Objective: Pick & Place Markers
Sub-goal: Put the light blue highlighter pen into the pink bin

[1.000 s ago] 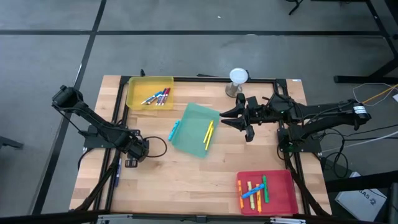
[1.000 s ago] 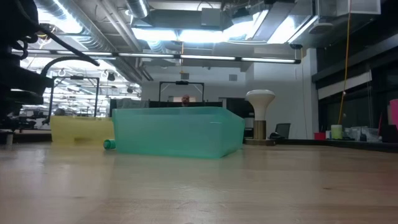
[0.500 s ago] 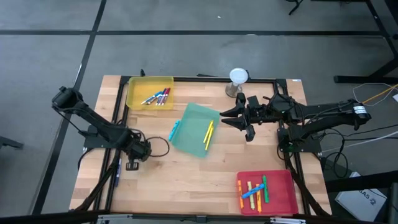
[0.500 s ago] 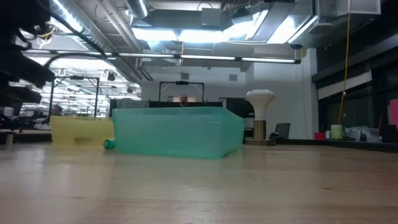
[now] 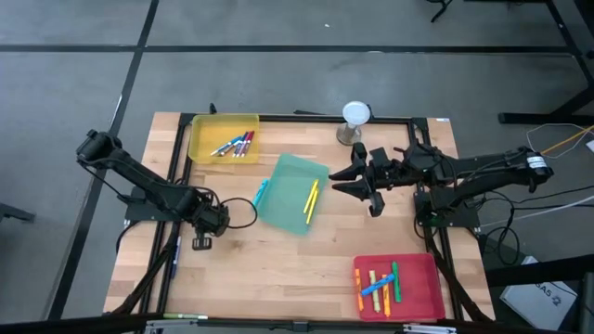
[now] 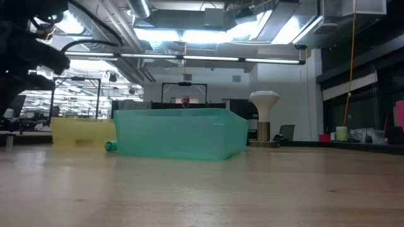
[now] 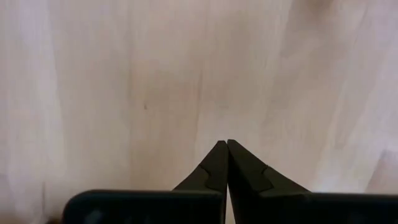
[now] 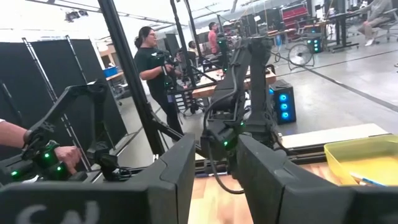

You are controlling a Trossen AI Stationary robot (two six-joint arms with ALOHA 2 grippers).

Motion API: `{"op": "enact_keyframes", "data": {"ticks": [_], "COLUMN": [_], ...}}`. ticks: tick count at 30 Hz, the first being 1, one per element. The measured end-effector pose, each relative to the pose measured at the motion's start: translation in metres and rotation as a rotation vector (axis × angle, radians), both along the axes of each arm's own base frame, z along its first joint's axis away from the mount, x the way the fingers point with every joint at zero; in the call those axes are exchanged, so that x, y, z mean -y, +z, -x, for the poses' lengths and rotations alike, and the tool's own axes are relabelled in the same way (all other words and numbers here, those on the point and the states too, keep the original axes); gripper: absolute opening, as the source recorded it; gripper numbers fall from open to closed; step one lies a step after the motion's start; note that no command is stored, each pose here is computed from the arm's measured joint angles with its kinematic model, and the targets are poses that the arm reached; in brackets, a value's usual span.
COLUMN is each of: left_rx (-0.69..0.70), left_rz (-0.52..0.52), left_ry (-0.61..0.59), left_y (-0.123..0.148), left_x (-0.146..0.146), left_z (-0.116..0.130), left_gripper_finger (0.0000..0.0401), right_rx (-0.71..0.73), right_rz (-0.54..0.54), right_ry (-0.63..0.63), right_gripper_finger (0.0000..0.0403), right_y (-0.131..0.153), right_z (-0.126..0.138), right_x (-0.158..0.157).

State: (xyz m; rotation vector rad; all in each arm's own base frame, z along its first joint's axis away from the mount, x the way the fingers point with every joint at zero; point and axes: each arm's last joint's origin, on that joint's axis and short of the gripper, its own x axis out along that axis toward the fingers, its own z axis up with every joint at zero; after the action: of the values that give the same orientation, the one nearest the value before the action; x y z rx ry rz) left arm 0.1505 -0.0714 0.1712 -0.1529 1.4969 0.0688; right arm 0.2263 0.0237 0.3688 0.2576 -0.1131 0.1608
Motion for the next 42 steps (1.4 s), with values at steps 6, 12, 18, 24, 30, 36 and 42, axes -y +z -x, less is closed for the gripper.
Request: {"op": "enact_keyframes", "data": {"ticks": [6, 12, 18, 24, 30, 36, 42], "left_rx": [0.078, 0.210, 0.351, 0.466, 0.535, 0.501, 0.380], "left_rz": [-0.051, -0.079, -0.063, 0.065, 0.179, 0.110, 0.092], "left_ry": [0.007, 0.032, 0.050, 0.266, 0.397, 0.520, 0.713], "left_y": [0.018, 0.046, 0.070, 0.076, 0.079, 0.070, 0.058], "left_x": [0.002, 0.006, 0.011, 0.017, 0.023, 0.010, -0.021], "left_z": [-0.010, -0.025, -0.038, -0.051, -0.061, -0.068, -0.076], "left_gripper_finger": [0.0001, 0.0001, 0.0003, 0.0005, 0.0047, 0.0134, 0.0195], "right_rx": [0.001, 0.001, 0.003, 0.003, 0.003, 0.002, 0.003], "right_rz": [0.000, -0.001, 0.000, -0.001, -0.001, -0.004, -0.004], "right_ry": [0.021, 0.038, 0.056, 0.072, 0.077, 0.077, 0.076], "right_gripper_finger": [0.0116, 0.0116, 0.0116, 0.0116, 0.0116, 0.0116, 0.0116], "right_y": [0.000, 0.000, 0.000, 0.000, 0.000, 0.000, 0.000], "right_z": [0.001, 0.001, 0.002, 0.002, 0.003, 0.003, 0.003], "right_x": [-0.005, -0.008, -0.013, -0.016, -0.017, -0.017, -0.017]}}
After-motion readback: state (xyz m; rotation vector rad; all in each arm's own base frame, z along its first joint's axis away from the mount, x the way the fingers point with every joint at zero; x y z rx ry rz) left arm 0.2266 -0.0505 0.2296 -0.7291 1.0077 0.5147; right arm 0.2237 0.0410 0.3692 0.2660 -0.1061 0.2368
